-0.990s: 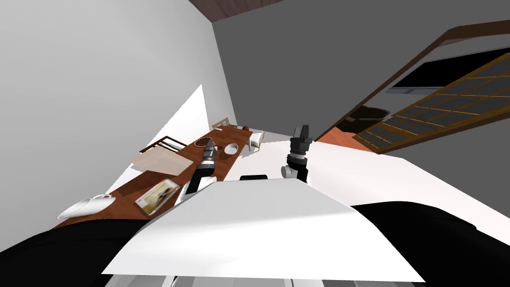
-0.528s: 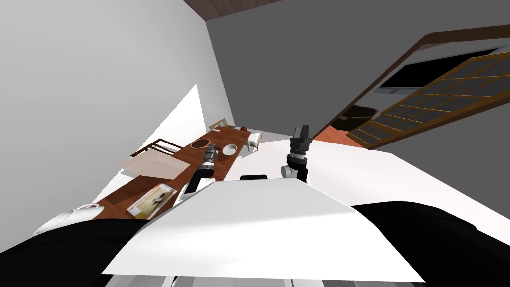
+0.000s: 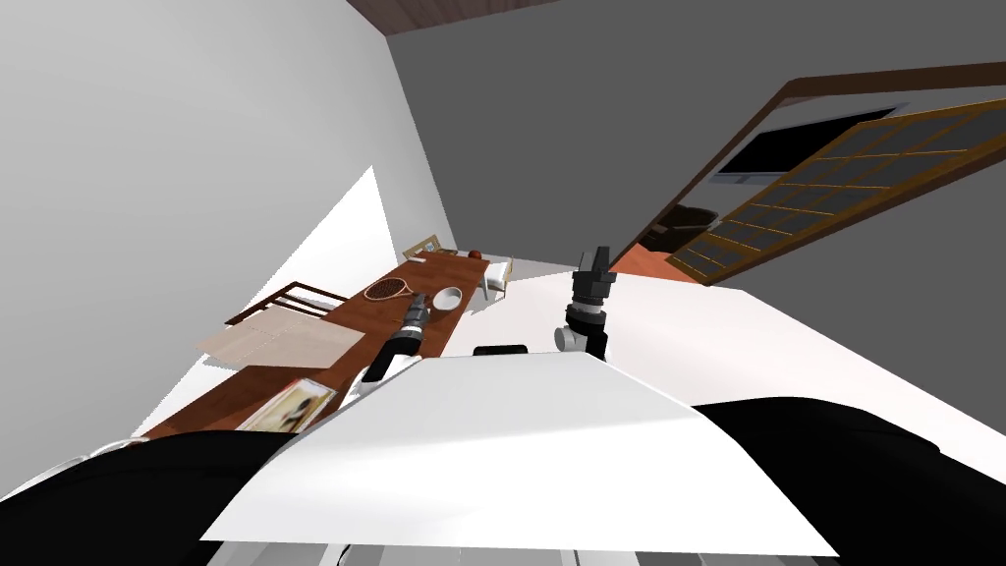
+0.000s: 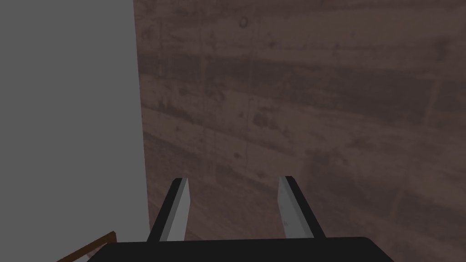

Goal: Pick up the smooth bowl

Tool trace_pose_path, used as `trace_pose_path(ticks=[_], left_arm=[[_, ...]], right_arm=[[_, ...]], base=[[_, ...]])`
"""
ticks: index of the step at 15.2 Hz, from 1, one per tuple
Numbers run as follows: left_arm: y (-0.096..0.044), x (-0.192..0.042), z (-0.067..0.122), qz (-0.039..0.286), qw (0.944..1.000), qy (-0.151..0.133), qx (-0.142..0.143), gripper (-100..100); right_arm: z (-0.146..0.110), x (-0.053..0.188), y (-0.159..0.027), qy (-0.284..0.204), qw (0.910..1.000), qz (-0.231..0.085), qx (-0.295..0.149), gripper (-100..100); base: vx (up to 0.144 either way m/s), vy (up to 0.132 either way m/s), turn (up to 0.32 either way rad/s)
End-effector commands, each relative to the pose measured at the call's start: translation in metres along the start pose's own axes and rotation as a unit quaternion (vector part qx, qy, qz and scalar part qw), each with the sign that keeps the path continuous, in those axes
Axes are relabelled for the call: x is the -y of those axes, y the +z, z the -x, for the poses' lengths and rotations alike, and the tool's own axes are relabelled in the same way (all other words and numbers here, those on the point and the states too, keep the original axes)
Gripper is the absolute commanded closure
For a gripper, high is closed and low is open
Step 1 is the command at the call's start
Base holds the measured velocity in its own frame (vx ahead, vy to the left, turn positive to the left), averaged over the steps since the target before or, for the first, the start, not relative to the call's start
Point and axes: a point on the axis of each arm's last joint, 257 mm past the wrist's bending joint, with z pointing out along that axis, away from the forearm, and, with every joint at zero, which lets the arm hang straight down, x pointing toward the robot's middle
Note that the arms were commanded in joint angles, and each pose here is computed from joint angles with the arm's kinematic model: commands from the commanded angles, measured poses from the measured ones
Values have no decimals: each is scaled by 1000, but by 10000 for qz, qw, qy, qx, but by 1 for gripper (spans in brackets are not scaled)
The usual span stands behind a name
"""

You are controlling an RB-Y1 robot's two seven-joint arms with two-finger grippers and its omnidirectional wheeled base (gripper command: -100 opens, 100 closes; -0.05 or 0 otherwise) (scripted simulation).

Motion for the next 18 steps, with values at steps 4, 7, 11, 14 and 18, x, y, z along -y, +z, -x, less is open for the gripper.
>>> trace_pose_path(ticks=[4,7,11,14,18], left_arm=[[-2,-28,5,488,9988,-40,2,-100],[-7,-49,8,840,9964,-72,14,-100],[-17,-83,17,1400,9901,-126,56,-100],[-25,-107,20,1819,9832,-151,67,-100],[-38,-134,29,2294,9731,-184,126,-100]], right_arm=[[0,0,0,0,10000,0,0,0],[0,0,0,0,10000,0,0,0],[0,0,0,0,10000,0,0,0],[0,0,0,0,10000,0,0,0],[0,0,0,0,10000,0,0,0]], base=[[15,2,-70],[30,5,-92],[37,5,-80],[56,11,-110],[59,7,-71]])
